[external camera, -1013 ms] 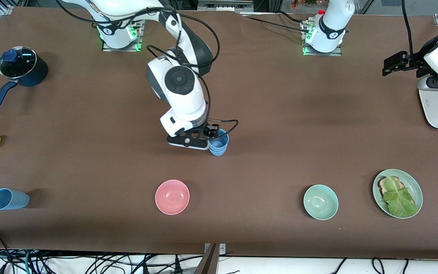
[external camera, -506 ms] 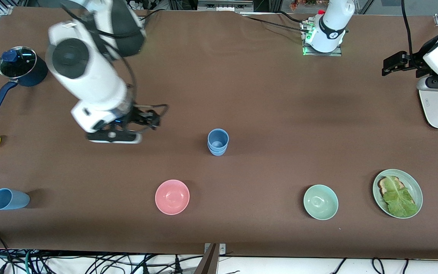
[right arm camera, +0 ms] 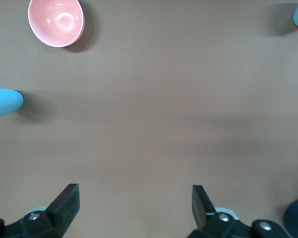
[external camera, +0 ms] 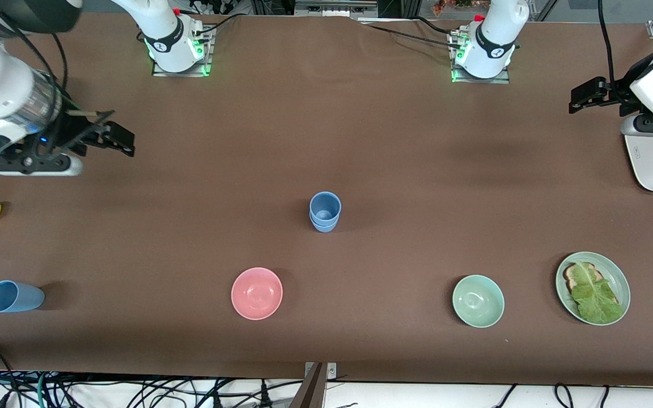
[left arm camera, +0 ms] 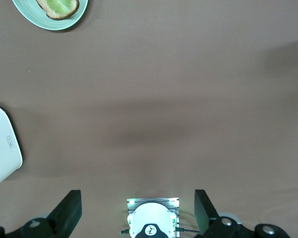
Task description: Stack blue cups with both arms
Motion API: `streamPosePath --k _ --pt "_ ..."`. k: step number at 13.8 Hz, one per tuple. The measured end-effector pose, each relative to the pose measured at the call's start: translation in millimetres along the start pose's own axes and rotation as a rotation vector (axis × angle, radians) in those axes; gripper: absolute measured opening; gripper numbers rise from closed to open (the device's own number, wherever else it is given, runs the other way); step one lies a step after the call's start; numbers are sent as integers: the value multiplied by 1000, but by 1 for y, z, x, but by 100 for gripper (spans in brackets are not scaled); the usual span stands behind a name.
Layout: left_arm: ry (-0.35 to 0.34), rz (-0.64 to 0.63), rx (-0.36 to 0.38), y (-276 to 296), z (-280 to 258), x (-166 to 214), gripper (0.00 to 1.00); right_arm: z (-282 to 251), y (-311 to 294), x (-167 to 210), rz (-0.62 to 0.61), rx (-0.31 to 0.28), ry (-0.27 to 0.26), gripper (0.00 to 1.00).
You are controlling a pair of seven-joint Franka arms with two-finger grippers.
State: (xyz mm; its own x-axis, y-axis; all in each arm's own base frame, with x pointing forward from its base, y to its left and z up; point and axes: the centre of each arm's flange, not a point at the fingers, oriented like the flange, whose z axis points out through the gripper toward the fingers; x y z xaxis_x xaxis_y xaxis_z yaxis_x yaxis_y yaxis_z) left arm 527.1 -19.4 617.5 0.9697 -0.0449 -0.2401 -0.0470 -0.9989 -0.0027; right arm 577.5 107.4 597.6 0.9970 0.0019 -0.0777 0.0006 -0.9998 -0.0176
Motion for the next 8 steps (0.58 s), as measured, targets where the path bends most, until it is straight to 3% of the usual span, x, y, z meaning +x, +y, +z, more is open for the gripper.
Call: streamPosePath --k 8 --pt "1 1 0 0 -1 0 100 -12 21 -29 -53 -52 5 100"
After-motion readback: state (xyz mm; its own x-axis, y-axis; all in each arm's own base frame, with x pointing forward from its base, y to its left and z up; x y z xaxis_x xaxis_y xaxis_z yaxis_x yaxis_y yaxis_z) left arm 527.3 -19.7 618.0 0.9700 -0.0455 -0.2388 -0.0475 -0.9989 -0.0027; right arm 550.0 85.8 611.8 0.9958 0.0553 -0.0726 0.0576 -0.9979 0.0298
